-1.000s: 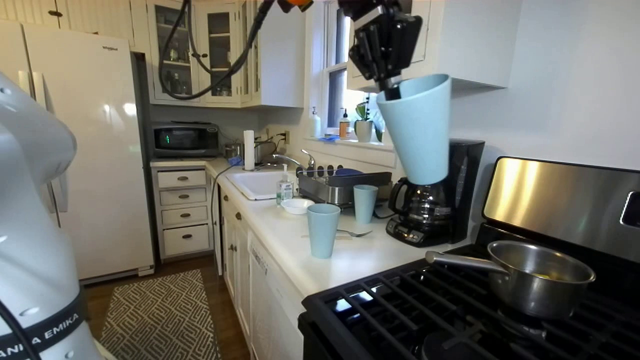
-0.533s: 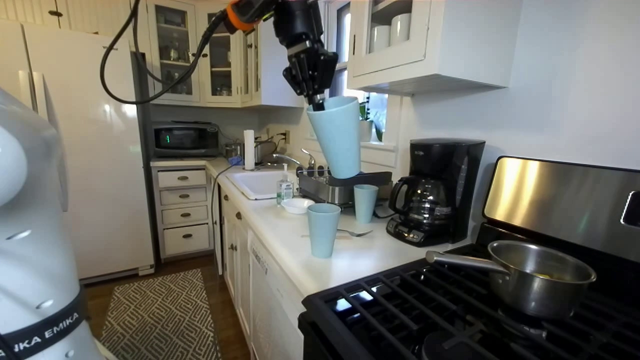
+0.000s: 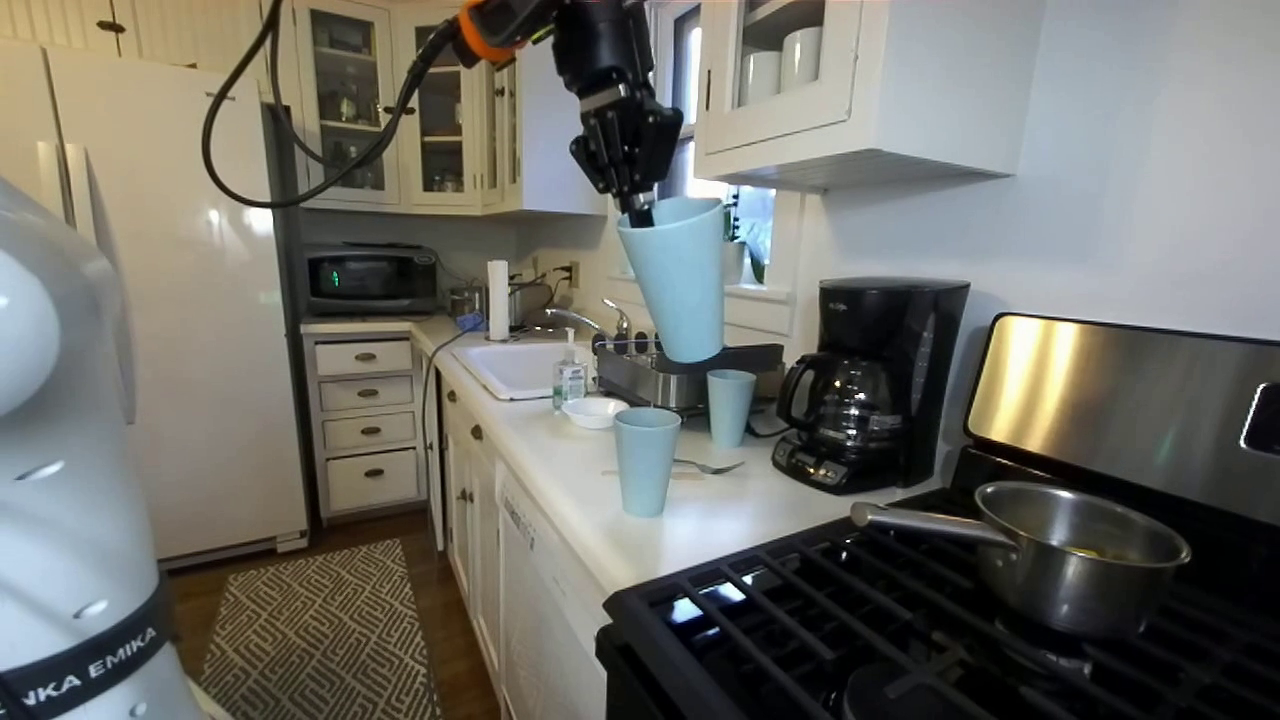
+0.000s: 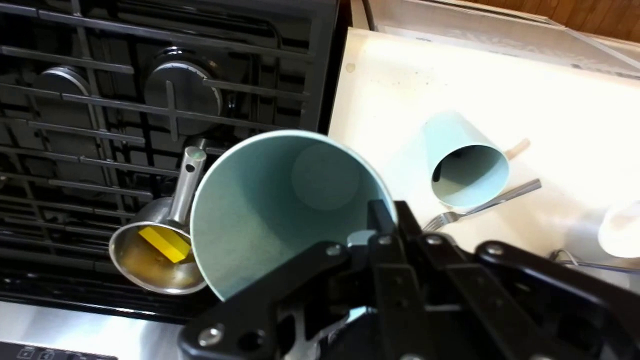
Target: Put the cup upright
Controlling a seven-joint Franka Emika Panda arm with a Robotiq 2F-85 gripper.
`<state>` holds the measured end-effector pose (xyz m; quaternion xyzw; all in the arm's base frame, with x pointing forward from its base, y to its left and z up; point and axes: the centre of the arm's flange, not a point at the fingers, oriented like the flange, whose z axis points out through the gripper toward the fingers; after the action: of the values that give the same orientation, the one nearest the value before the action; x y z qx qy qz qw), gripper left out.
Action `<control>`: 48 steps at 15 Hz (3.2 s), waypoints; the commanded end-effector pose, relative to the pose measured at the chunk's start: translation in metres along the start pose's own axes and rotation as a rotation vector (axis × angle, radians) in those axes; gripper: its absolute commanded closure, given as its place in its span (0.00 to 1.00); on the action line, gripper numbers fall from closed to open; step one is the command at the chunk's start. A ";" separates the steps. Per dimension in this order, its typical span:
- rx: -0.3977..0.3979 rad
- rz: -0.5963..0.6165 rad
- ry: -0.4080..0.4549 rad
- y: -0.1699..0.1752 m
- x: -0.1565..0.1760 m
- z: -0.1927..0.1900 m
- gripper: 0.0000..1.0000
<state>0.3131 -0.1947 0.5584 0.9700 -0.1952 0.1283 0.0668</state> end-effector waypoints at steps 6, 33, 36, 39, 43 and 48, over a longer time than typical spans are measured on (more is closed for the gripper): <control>0.007 -0.463 0.081 -0.188 0.066 0.003 0.99; -0.110 -1.343 -0.057 -0.398 0.047 0.218 0.99; -0.099 -1.348 -0.066 -0.400 0.045 0.232 0.99; -0.089 -1.355 -0.075 -0.401 0.047 0.240 0.99; -0.081 -1.359 -0.062 -0.404 0.054 0.238 0.63; -0.065 -1.246 -0.024 -0.392 0.081 0.183 0.29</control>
<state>0.5788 0.1095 0.3332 0.8860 0.4311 0.0383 0.1663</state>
